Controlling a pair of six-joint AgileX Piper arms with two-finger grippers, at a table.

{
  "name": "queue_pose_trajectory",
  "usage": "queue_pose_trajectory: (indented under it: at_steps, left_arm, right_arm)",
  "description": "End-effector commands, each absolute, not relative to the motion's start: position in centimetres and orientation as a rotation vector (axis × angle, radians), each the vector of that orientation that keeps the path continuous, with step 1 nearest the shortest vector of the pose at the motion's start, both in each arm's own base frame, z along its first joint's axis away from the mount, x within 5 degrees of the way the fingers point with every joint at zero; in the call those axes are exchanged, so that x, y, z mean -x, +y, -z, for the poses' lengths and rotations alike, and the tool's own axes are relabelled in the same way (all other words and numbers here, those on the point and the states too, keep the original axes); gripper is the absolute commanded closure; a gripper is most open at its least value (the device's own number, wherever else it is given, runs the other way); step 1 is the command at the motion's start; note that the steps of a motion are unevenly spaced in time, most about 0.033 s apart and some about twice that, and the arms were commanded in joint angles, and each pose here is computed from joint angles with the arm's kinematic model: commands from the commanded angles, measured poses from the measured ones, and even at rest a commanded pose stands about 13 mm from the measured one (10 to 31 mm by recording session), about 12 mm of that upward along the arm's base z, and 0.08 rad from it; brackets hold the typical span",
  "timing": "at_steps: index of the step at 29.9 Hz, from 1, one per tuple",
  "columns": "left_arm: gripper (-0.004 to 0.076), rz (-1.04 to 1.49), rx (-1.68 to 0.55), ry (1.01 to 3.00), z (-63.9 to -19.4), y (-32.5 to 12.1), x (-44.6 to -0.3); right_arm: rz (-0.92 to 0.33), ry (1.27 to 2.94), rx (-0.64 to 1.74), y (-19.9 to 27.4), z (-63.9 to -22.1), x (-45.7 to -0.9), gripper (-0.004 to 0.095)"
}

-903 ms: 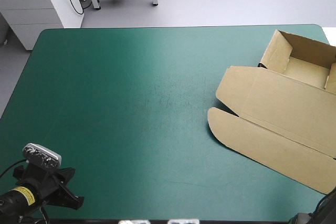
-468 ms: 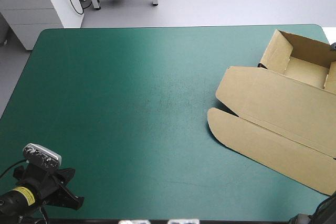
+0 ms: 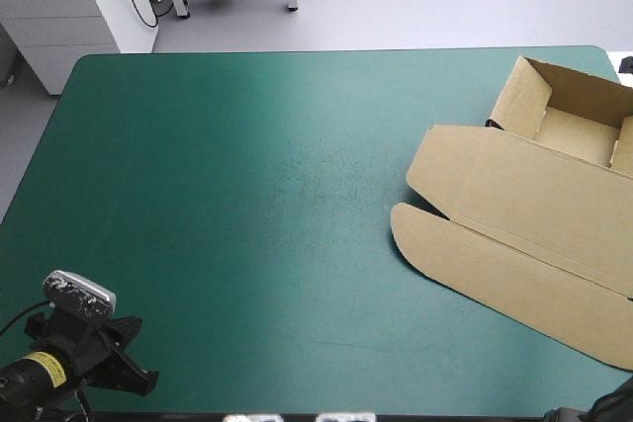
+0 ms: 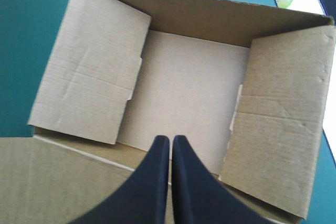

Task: Fold the box

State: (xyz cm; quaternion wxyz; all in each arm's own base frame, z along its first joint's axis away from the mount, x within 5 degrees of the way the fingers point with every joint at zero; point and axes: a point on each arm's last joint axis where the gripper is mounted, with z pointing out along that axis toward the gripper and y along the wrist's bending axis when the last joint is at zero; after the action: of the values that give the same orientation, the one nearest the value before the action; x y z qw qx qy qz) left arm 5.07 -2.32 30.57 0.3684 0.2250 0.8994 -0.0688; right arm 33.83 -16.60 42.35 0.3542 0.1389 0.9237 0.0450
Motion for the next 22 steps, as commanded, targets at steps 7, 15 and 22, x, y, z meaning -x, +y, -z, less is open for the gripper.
queue_pose_trajectory:
  at_steps: [7, 15, 22]
  left_arm:
    - [0.0732, 0.206, -0.553, 2.243, -31.6, -2.6, -5.4]
    - [0.0732, 0.206, -0.553, 2.243, -31.6, -2.6, -5.4]
    - [0.0732, 0.222, -0.543, 2.23, -31.7, -2.7, -5.5]
  right_arm:
    - [-0.158, 2.21, -0.02, -6.7, -49.9, -29.1, 0.0908]
    - [-0.161, 2.177, 0.148, -1.7, -50.9, -25.1, 0.0908]
    - [-0.154, 2.186, 0.216, 0.5, -47.9, -20.0, 0.0908]
